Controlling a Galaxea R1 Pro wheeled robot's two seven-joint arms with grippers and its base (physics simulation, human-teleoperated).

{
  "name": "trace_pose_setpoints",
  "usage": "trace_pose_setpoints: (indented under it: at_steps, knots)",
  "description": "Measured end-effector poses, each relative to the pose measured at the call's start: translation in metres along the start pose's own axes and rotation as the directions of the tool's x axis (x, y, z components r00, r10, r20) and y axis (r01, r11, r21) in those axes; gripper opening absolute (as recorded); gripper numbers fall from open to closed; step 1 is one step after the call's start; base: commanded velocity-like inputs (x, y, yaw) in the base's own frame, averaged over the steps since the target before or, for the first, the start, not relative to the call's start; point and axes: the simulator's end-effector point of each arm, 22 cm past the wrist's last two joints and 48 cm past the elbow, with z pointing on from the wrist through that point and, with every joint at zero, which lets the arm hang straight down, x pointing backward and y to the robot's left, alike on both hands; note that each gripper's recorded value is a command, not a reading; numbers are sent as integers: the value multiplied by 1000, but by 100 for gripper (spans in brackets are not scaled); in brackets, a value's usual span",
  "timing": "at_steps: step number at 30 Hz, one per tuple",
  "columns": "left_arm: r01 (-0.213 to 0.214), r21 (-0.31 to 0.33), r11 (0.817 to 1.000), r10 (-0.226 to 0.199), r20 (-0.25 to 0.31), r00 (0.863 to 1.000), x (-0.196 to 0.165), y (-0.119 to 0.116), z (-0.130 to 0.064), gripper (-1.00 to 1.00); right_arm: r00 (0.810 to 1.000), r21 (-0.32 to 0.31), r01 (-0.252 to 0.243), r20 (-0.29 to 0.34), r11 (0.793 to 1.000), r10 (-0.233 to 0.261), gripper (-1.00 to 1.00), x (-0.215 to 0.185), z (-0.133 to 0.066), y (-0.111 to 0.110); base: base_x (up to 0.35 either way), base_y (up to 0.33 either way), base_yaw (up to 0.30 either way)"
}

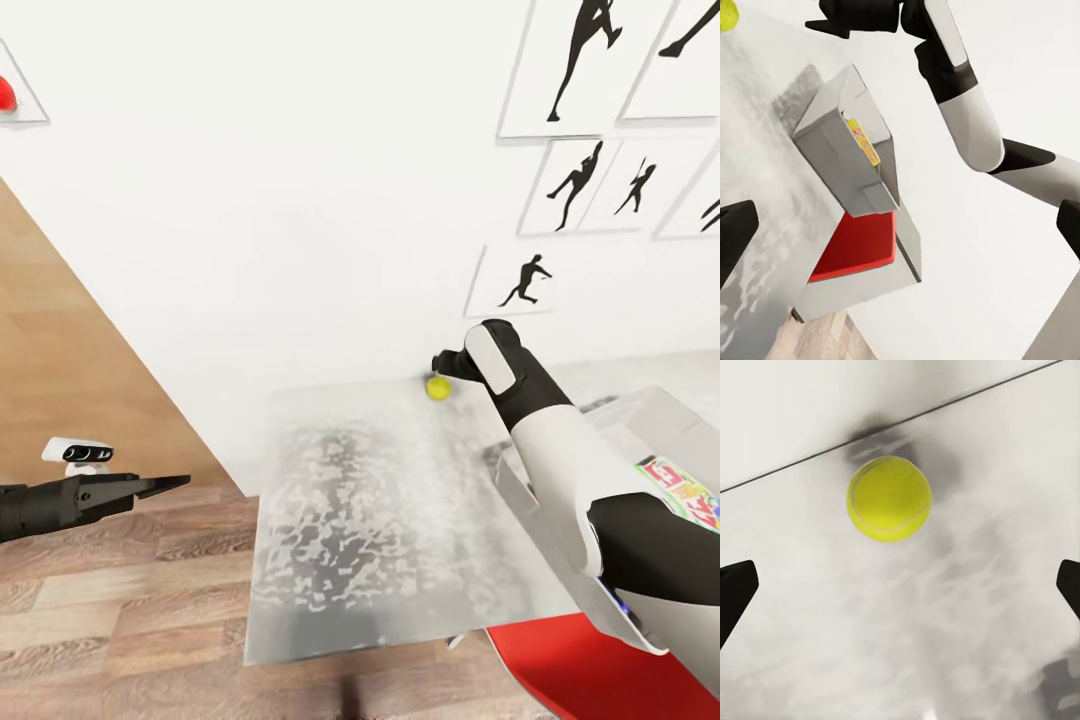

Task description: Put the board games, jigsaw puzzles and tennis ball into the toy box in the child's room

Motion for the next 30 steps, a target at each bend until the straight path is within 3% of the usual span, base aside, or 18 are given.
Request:
trace_pose_setpoints:
  at_steps: [30]
  knots:
    - [49, -13, 999, -49, -5, 999, 7, 23, 0, 100, 999, 16, 10, -41, 1000, -9, 100, 19, 30, -2, 0, 0, 0]
